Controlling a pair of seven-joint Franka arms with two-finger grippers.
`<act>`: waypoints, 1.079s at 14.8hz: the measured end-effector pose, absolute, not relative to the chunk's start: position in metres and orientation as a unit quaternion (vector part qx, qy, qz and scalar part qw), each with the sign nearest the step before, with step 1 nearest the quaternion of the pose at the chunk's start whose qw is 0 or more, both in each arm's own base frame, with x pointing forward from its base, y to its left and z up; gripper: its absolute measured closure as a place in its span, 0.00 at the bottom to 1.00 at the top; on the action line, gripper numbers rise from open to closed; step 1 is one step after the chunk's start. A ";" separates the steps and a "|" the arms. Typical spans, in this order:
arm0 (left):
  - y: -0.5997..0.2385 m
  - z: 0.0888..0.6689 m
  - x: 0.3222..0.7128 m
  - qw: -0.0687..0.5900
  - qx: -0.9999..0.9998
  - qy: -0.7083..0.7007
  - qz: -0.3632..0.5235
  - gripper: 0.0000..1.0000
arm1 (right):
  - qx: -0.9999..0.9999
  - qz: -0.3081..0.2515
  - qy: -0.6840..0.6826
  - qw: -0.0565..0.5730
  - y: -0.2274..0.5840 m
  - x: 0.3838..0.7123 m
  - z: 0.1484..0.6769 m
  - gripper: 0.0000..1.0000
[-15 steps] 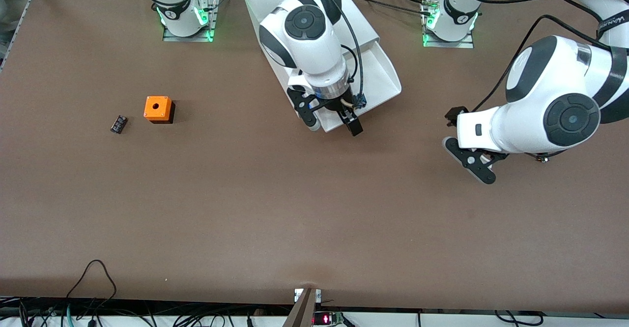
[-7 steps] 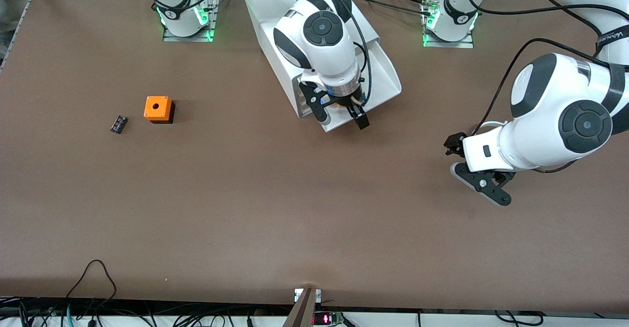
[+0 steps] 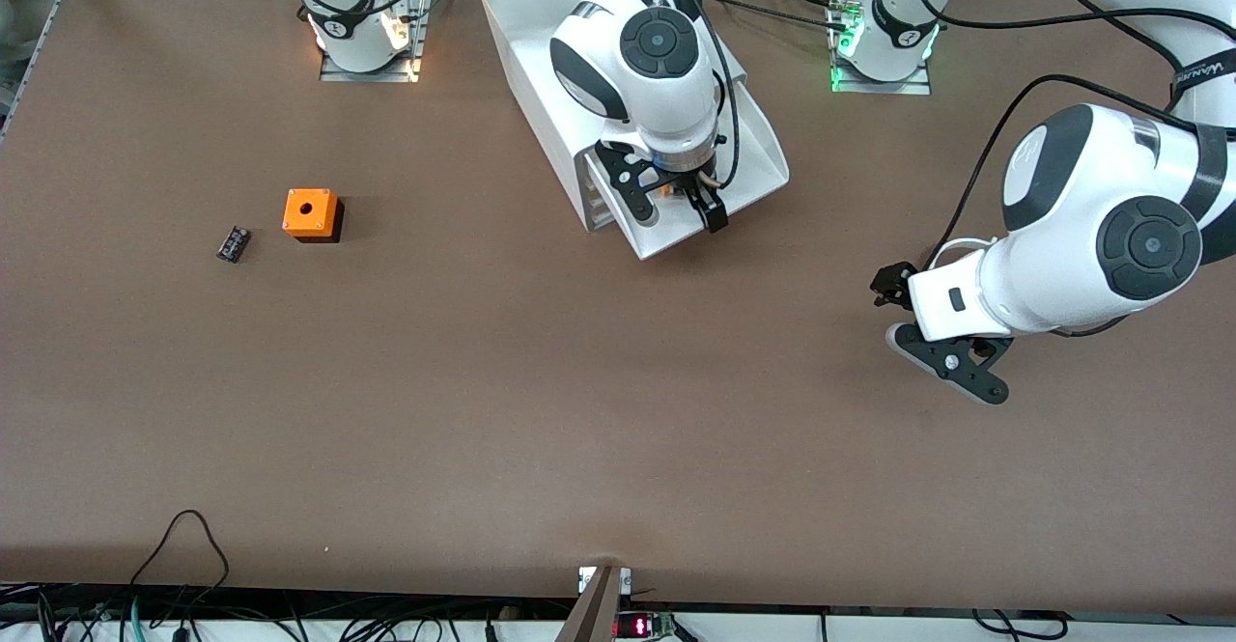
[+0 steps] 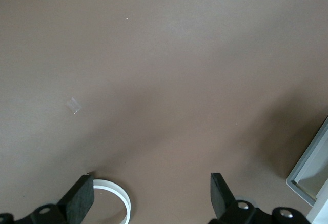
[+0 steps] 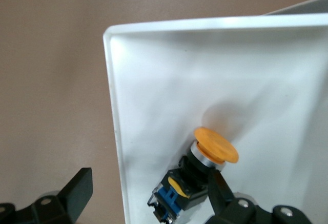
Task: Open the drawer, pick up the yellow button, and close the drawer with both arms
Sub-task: 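Lower the right gripper and grasp the yellow push button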
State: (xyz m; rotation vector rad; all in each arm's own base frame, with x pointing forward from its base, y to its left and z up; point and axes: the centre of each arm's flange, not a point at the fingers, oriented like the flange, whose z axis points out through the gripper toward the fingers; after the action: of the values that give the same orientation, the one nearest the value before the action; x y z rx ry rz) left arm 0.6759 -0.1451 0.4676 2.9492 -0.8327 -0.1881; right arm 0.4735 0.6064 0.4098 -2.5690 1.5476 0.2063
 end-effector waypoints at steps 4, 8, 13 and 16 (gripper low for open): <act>-0.145 0.468 0.676 0.036 0.960 -0.271 -0.061 0.00 | -0.849 0.070 0.520 0.065 0.609 0.470 0.410 0.00; -0.145 0.468 0.676 0.036 0.960 -0.271 -0.061 0.00 | -0.844 0.074 0.527 0.064 0.615 0.462 0.410 0.00; -0.145 0.468 0.676 0.036 0.960 -0.271 -0.061 0.00 | -0.841 0.083 0.531 0.059 0.626 0.445 0.411 0.00; -0.145 0.468 0.676 0.036 0.960 -0.271 -0.061 0.00 | -0.843 0.086 0.528 0.051 0.628 0.439 0.410 0.01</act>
State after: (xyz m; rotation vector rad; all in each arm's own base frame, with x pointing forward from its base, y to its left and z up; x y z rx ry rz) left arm 0.6759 -0.1453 0.4675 2.9495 -0.8318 -0.1883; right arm 0.4392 0.6282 0.4098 -2.5670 1.6079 0.2628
